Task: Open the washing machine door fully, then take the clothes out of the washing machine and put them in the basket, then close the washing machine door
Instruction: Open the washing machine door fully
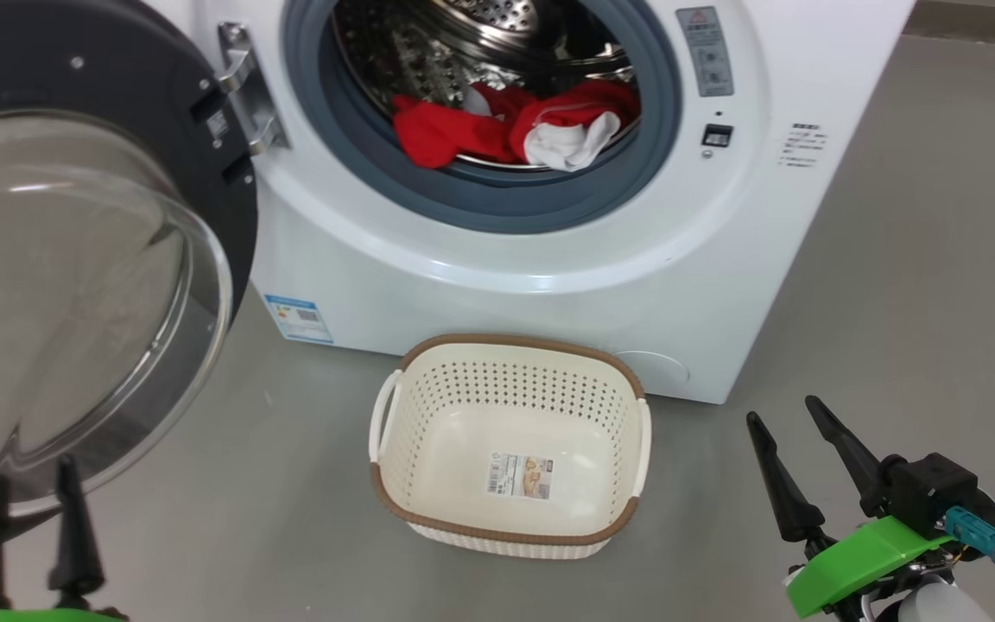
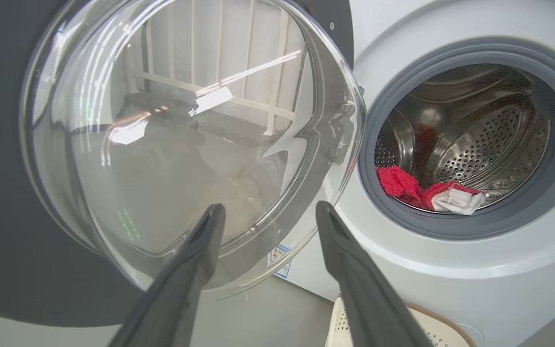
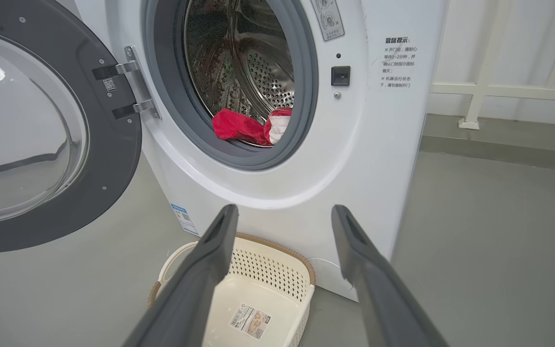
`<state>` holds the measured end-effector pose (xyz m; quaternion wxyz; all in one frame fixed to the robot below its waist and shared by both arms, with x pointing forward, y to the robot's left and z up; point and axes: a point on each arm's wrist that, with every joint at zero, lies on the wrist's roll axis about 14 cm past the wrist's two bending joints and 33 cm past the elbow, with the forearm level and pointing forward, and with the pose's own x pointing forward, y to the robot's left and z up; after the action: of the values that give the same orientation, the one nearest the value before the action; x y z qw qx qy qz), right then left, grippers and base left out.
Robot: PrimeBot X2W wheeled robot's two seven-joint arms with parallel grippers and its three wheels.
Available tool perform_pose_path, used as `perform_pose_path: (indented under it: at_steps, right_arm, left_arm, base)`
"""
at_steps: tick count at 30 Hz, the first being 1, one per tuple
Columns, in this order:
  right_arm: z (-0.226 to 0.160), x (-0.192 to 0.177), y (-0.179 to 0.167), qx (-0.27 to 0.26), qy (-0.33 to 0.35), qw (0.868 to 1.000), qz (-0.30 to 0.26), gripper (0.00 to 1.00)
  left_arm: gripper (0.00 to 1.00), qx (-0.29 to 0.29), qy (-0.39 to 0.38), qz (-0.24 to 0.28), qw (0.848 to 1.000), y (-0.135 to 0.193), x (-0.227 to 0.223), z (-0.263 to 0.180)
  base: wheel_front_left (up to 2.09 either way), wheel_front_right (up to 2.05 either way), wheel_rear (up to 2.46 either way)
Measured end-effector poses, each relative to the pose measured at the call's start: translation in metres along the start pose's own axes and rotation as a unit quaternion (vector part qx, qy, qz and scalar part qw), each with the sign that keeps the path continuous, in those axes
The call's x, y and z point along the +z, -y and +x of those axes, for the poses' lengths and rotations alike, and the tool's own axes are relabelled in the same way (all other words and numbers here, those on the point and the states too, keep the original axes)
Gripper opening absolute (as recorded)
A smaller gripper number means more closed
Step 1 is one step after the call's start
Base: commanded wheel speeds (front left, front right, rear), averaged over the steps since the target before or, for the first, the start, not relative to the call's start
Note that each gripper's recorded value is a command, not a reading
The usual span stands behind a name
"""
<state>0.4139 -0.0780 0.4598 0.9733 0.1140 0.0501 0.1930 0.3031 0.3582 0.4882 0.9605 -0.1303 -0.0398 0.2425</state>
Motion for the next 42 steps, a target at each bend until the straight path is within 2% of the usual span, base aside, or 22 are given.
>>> perform_pose_path:
  at_steps: [10, 16, 22, 35, 42]
  right_arm:
    - [-0.022, 0.009, 0.027, -0.047, 0.015, 0.999, 0.0, 1.0]
    - [-0.034, 0.014, 0.042, -0.073, 0.023, 0.997, 0.001, 1.0]
    - [-0.047, 0.02, 0.058, -0.102, 0.034, 0.994, 0.001, 1.0]
    - [-0.075, 0.029, 0.086, -0.158, 0.051, 0.986, 0.003, 1.0]
    - [-0.081, 0.03, 0.094, -0.174, 0.054, 0.983, 0.005, 1.0]
  left_arm:
    - [1.0, -0.098, -0.034, -0.011, 0.995, 0.06, -0.022, -0.007]
    - [1.0, -0.164, -0.042, -0.015, 0.985, 0.102, -0.027, -0.005]
    - [1.0, -0.207, -0.058, -0.016, 0.976, 0.13, -0.037, -0.009]
    - [1.0, -0.271, -0.068, -0.025, 0.96, 0.177, -0.046, -0.012]
    - [1.0, -0.282, -0.078, -0.026, 0.956, 0.186, -0.053, -0.013]
  base:
    - [0.0, 0.0, 0.0]
    - [0.0, 0.0, 0.0]
    - [0.0, 0.0, 0.0]
    - [0.0, 0.0, 0.0]
    - [0.0, 0.0, 0.0]
